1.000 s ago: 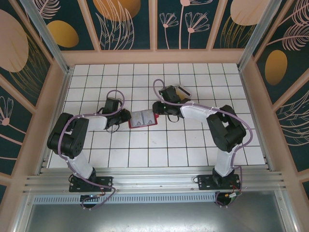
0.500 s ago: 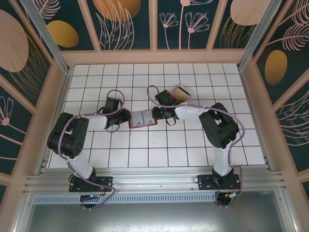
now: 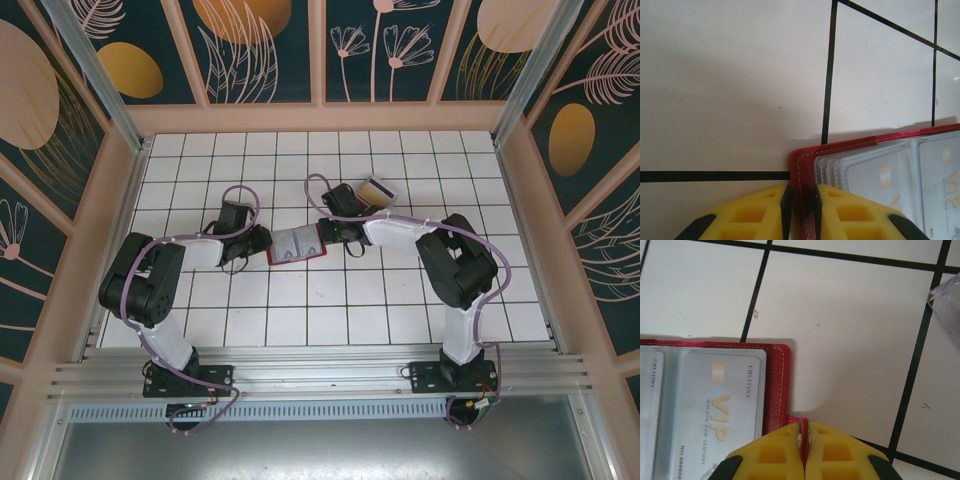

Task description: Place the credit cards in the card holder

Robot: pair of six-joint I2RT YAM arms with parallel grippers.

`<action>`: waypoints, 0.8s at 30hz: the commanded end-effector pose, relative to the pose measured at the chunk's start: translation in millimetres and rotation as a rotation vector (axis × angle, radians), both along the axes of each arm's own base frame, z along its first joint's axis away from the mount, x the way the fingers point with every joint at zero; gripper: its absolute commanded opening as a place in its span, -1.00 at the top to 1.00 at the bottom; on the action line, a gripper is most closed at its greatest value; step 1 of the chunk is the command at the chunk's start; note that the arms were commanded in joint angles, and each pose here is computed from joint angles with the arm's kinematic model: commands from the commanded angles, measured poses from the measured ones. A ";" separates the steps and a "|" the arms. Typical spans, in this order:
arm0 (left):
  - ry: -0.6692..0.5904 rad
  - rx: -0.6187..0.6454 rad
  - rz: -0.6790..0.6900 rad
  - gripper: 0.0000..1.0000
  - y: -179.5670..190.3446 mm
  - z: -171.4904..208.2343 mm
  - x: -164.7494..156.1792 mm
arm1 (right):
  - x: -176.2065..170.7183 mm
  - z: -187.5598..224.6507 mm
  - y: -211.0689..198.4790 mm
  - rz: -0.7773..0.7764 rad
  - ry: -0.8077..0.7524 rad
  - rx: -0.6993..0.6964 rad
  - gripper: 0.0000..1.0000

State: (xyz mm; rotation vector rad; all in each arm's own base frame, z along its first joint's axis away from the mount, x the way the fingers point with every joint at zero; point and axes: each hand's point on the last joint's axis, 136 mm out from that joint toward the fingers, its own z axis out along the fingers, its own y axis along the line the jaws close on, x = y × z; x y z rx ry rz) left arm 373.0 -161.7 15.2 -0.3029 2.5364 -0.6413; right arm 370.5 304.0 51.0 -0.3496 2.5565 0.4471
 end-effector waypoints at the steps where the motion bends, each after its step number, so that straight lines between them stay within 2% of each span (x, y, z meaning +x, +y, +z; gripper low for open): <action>1: 0.116 -0.015 -0.078 0.52 -26.6 -28.9 -24.7 | -0.1 51.3 19.6 0.045 -0.064 0.114 0.90; 8: 0.102 -0.062 -0.125 0.52 -61.5 -24.9 -18.2 | -13.3 89.6 49.5 0.145 -0.052 0.329 0.90; 13: 0.092 -0.114 -0.172 0.52 -90.4 -16.4 -17.3 | -23.3 90.5 69.9 0.196 0.037 0.491 0.90; 17: 0.081 -0.134 -0.176 0.52 -94.0 -9.5 -18.7 | -21.6 79.6 70.5 0.190 0.074 0.505 0.90; 24: 0.064 -0.043 -0.134 0.33 -73.5 3.0 -22.5 | -17.6 56.9 62.2 0.166 0.110 0.450 0.89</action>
